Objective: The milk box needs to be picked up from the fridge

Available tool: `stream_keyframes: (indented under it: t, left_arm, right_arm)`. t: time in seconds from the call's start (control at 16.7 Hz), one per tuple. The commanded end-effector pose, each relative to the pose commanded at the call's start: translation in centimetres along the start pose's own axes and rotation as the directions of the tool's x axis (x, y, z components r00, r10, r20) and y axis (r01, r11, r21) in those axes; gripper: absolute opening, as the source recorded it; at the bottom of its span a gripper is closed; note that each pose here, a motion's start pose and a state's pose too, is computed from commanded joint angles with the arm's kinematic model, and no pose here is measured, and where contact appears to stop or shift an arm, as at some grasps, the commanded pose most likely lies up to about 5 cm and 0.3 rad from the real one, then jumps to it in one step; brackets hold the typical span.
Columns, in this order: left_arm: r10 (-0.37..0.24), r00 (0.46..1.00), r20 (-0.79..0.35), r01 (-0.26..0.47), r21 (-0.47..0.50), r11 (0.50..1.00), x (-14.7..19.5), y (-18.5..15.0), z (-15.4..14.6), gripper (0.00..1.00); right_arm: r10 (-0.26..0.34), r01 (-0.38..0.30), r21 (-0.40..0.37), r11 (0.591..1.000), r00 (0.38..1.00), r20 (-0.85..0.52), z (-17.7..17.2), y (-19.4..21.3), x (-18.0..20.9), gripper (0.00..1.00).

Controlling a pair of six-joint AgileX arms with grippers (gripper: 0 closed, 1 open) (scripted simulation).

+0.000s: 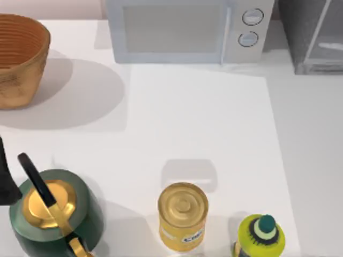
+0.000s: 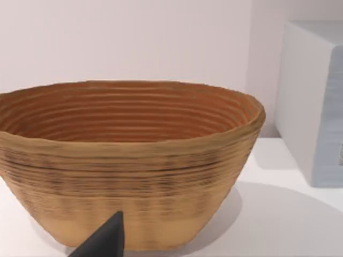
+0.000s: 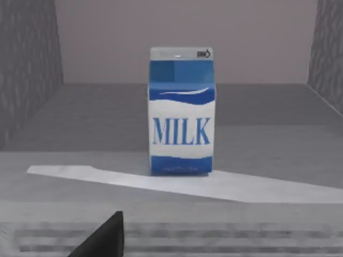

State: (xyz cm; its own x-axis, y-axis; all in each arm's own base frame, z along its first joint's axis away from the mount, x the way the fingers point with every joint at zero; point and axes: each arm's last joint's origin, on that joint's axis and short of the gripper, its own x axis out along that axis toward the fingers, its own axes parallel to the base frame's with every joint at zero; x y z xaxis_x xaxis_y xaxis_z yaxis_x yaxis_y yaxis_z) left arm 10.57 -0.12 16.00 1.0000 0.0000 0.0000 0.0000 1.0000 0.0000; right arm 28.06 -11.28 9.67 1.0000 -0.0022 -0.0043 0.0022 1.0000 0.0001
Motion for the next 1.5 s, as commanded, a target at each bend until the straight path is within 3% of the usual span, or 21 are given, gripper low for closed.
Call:
stream_keyframes:
  t: [0.3,0.48,0.96,1.5]
  left_arm:
    - [0.0,1.0,0.0,0.0,0.0,1.0,0.0,0.0,0.0,1.0]
    - [0.0,1.0,0.0,0.0,0.0,1.0,0.0,0.0,0.0,1.0]
    - [0.0,1.0,0.0,0.0,0.0,1.0,0.0,0.0,0.0,1.0]
    - [0.0,1.0,0.0,0.0,0.0,1.0,0.0,0.0,0.0,1.0]
  right_arm:
    - [-0.005,0.005,-0.004,1.0,1.0,0.012,-1.5,0.6,9.1,1.0]
    - [-0.007,0.007,-0.004,1.0,1.0,0.008,-2.3,1.9,12.4,1.0]
    - [-0.009,0.009,-0.003,1.0,1.0,0.002,-2.6,2.3,13.7,1.0]
    - [-0.008,0.008,-0.004,1.0,1.0,0.004,-2.5,2.4,19.4,1.0]
